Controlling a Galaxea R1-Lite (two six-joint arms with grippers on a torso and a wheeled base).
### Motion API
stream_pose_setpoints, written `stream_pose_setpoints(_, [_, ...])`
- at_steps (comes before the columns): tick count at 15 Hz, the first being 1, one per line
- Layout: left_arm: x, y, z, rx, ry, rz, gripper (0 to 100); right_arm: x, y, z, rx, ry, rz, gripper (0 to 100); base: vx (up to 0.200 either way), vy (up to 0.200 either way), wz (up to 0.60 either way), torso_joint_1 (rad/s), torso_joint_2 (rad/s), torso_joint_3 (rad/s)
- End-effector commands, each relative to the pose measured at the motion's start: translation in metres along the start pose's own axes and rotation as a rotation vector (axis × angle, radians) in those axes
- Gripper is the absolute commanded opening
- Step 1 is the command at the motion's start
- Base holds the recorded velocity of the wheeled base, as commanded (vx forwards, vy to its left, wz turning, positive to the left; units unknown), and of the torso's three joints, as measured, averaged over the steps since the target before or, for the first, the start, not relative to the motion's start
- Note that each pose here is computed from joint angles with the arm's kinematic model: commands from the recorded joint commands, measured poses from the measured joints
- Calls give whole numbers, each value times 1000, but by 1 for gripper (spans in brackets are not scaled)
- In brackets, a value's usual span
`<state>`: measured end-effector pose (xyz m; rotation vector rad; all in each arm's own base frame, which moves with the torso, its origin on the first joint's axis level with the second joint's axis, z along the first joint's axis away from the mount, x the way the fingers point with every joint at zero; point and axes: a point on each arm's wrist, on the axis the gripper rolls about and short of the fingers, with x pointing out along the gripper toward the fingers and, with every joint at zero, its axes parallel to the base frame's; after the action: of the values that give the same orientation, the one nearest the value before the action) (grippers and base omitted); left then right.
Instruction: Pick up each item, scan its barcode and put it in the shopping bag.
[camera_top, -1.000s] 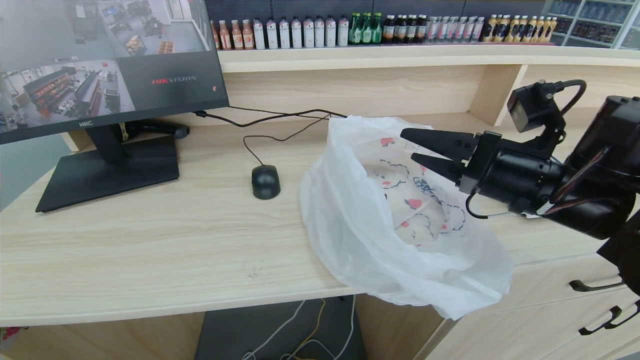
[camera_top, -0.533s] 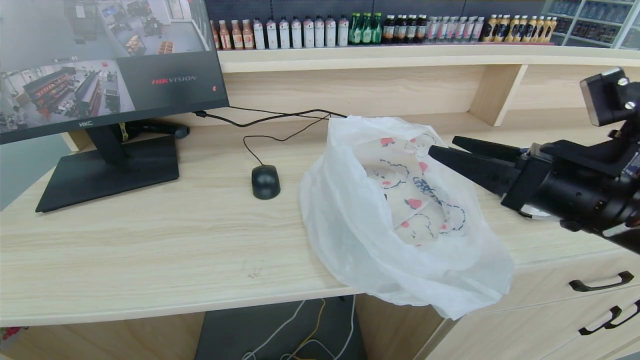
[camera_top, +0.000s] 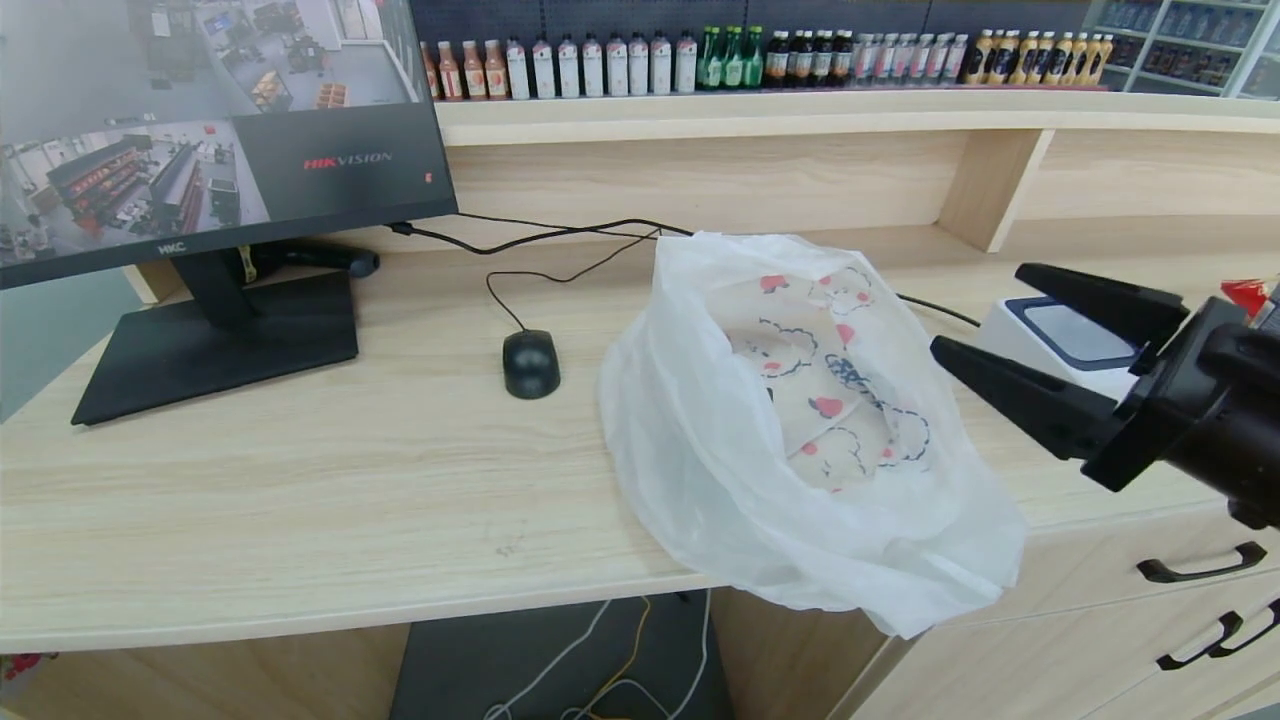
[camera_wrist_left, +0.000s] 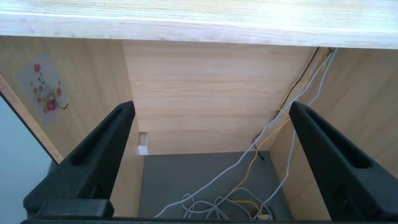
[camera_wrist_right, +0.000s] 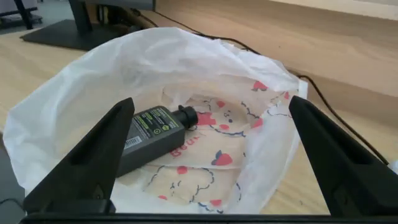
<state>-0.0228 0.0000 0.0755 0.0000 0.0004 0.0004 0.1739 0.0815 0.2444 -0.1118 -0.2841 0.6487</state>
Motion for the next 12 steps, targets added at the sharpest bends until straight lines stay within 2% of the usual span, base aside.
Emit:
stream_pose_setpoints(1, [0,0,0,0,1,1,100,2,-4,3,-16,-41,-24,100,0,0,0,0,0,0])
stream_pose_setpoints(2, [0,0,0,0,0,1,100,12,-8,7,-29,-87,-67,100,0,0,0,0,0,0])
stream_pose_setpoints(3, [0,0,0,0,0,1,100,20,-11,5,-28,-91,-93,100,0,0,0,0,0,0])
stream_pose_setpoints(5, [0,0,0,0,0,0,100,37,-14,1,-23,-81,-76,100,0,0,0,0,0,0])
stream_pose_setpoints(6, [0,0,0,0,1,0,100,41,-11,5,-28,-105,-24,100,0,0,0,0,0,0])
stream_pose_setpoints(8, [0,0,0,0,0,0,100,37,-13,8,-96,-142,-33,100,0,0,0,0,0,0])
stream_pose_setpoints(10, [0,0,0,0,0,0,100,26,-19,-10,-106,-160,-158,100,0,0,0,0,0,0])
stream_pose_setpoints(12, [0,0,0,-2,0,0,100,29,-23,-8,-73,-165,-281,100,0,0,0,0,0,0])
